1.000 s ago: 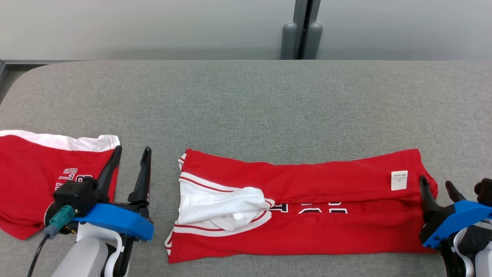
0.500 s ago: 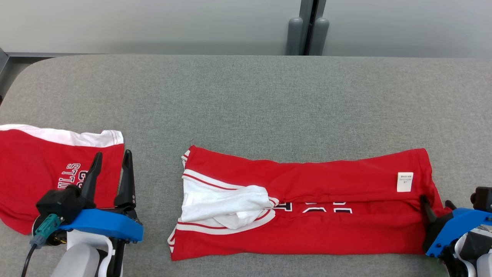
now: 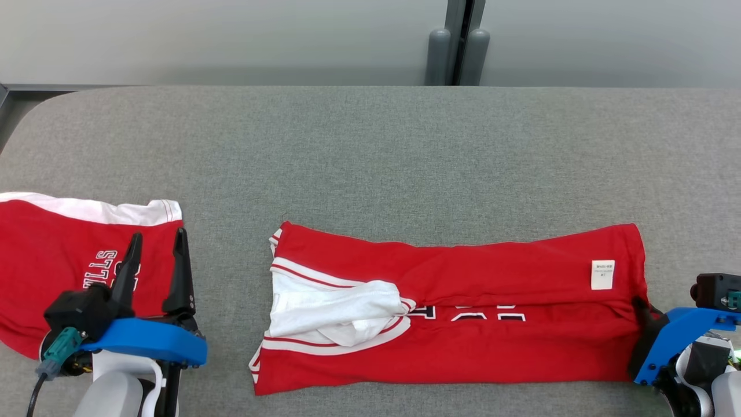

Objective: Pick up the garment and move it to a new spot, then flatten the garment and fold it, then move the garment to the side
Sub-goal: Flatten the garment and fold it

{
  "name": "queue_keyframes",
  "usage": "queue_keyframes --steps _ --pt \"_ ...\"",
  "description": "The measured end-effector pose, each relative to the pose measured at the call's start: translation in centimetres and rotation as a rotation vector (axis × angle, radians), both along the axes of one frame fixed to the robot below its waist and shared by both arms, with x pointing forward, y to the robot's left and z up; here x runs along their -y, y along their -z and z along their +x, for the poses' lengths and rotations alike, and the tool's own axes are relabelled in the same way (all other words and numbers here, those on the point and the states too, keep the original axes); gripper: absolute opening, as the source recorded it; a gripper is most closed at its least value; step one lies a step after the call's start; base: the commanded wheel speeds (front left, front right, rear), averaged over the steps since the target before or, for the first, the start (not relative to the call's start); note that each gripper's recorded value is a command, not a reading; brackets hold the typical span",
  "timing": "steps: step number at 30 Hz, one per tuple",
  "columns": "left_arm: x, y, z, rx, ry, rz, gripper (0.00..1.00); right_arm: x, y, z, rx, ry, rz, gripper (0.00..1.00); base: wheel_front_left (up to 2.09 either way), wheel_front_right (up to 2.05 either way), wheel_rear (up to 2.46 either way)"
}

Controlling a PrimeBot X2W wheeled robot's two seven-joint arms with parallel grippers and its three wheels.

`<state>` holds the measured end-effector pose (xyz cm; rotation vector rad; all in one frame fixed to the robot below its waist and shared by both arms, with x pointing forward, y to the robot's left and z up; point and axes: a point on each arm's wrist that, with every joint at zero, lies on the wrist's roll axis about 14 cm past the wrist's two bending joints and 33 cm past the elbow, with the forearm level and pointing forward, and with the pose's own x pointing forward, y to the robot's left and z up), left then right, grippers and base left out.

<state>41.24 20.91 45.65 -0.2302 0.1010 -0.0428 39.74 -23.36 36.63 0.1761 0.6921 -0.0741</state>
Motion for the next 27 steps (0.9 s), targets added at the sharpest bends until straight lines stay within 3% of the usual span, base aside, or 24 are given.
queue_keyframes --steps 8,18,23,27 --pt "0.3 -0.1 -0.6 0.003 0.007 -0.003 1.00 3.6 -2.6 -0.4 0.083 0.069 -0.053 0.00 0.00 0.00 0.00" --pt "1.1 -0.3 -1.0 0.013 0.020 -0.012 1.00 10.7 -7.0 -1.9 0.198 0.236 -0.163 0.00 0.00 0.00 0.00" --pt "1.5 -0.6 -1.1 0.020 0.025 -0.014 1.00 11.2 -8.5 -2.0 0.241 0.246 -0.191 0.00 0.00 0.00 0.00" --pt "1.6 -0.6 -1.1 0.023 0.029 -0.016 1.00 9.1 -9.2 -1.5 0.277 0.216 -0.162 0.00 0.00 0.00 0.00"
